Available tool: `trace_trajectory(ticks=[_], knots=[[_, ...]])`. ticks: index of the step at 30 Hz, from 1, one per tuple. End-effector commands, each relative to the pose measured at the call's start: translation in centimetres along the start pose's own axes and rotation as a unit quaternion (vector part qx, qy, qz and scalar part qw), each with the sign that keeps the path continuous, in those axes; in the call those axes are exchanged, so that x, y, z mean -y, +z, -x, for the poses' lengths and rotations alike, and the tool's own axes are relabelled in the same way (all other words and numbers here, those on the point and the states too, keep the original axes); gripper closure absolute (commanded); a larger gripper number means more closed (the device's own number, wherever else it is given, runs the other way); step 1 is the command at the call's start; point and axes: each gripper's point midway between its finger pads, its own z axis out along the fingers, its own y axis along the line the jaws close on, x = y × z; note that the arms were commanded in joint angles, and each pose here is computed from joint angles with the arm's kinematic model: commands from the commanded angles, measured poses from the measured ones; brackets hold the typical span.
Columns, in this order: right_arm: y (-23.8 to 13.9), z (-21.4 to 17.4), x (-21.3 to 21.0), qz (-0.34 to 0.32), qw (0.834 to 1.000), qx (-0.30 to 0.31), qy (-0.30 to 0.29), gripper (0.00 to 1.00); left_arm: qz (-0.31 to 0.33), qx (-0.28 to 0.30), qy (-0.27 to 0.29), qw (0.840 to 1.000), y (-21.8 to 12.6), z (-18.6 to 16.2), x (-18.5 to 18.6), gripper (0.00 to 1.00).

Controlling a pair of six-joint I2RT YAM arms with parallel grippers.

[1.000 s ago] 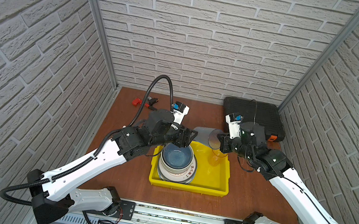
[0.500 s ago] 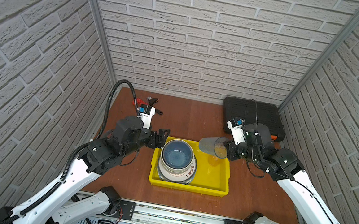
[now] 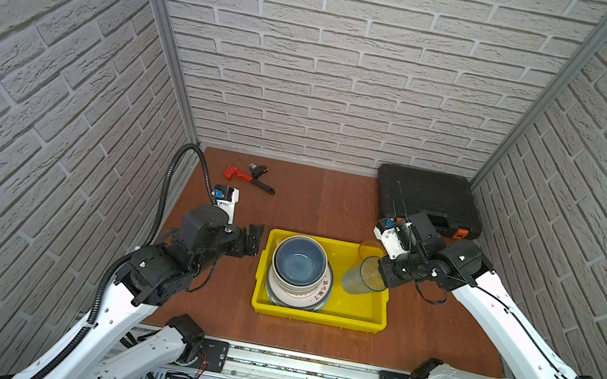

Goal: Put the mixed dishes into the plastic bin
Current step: 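Open the left gripper and draw it back while the right carries the cup, then lower the frosted cup upright into the bin corner with the right gripper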

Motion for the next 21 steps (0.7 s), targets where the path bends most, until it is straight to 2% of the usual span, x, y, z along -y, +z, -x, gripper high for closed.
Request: trace_trajectory(ticks=[1, 11, 21], knots=[[0.5, -1.1, 0.9, -0.024, 0.999, -0.02, 0.022, 0.92, 0.037, 0.009, 0.018, 0.999, 0.0, 0.0, -1.5, 0.02], [3.0, -3.8, 1.2, -0.037, 0.994, -0.077, 0.063, 0.92, 0.089, 0.027, 0.021, 0.995, -1.1, 0.3, -4.0, 0.02], [4.4, -6.0, 2.3, -0.07, 0.987, -0.083, 0.122, 0.94, 0.12, 0.031, 0.03, 0.992, -1.5, 0.8, -5.2, 0.02]])
